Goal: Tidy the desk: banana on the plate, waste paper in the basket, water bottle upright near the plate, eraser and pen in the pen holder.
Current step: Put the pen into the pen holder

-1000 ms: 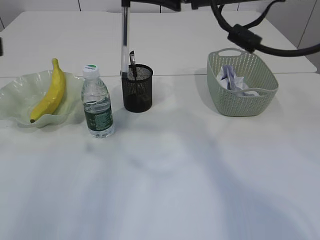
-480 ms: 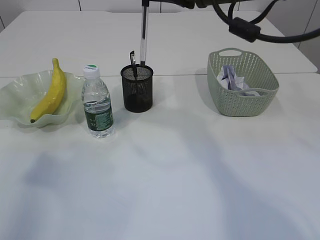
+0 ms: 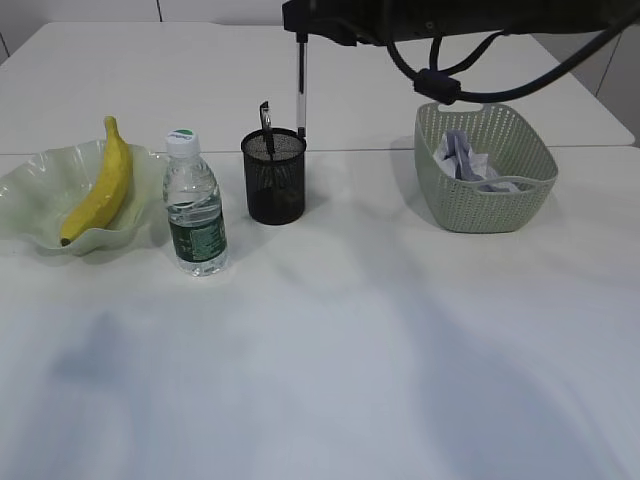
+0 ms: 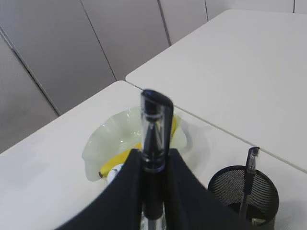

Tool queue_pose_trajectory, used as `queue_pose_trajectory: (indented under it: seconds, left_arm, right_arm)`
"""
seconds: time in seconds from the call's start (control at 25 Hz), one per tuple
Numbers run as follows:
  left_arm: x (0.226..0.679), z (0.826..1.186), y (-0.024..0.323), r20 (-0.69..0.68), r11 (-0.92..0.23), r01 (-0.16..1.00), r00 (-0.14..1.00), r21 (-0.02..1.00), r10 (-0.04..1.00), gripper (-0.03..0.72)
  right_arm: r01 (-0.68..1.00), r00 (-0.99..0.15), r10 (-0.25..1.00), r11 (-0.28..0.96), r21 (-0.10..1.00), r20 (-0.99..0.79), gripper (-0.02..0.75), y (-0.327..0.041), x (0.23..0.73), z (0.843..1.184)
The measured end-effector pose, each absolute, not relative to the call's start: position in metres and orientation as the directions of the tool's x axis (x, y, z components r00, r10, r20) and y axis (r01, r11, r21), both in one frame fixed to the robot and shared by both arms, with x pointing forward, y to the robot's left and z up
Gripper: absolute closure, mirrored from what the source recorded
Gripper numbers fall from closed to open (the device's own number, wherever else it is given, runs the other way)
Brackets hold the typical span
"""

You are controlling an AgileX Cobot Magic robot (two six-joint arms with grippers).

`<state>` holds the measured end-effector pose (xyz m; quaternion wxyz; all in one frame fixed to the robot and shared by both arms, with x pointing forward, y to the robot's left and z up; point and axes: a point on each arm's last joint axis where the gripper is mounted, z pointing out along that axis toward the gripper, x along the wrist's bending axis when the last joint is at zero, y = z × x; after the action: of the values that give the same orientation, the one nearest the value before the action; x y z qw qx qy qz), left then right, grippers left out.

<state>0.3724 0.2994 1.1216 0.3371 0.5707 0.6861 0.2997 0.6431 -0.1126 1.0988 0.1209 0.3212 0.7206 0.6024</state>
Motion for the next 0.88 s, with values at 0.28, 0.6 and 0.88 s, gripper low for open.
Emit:
queue_pose_trajectory:
  seconds: [0.28, 0.6, 0.88]
  left_arm:
    - [0.373, 1.123, 0.299, -0.128, 0.172, 0.57, -0.117, 0.804, 0.985, 0.182]
    - [0.373, 1.123, 0.299, -0.128, 0.172, 0.569, -0.117, 0.804, 0.985, 0.192]
    - [0.373, 1.123, 0.299, -0.13, 0.173, 0.57, -0.117, 0.803, 0.985, 0.197]
  right_arm:
    - [0.275, -0.776, 0.612, 0.106, 0.956, 0.155, 0.675, -0.102, 0.677, 1.072]
    - [0.245, -0.761, 0.633, 0.075, 0.967, 0.143, 0.675, -0.095, 0.707, 1.038]
    - [0.223, -0.76, 0.638, 0.078, 0.972, 0.123, 0.675, -0.089, 0.726, 1.02]
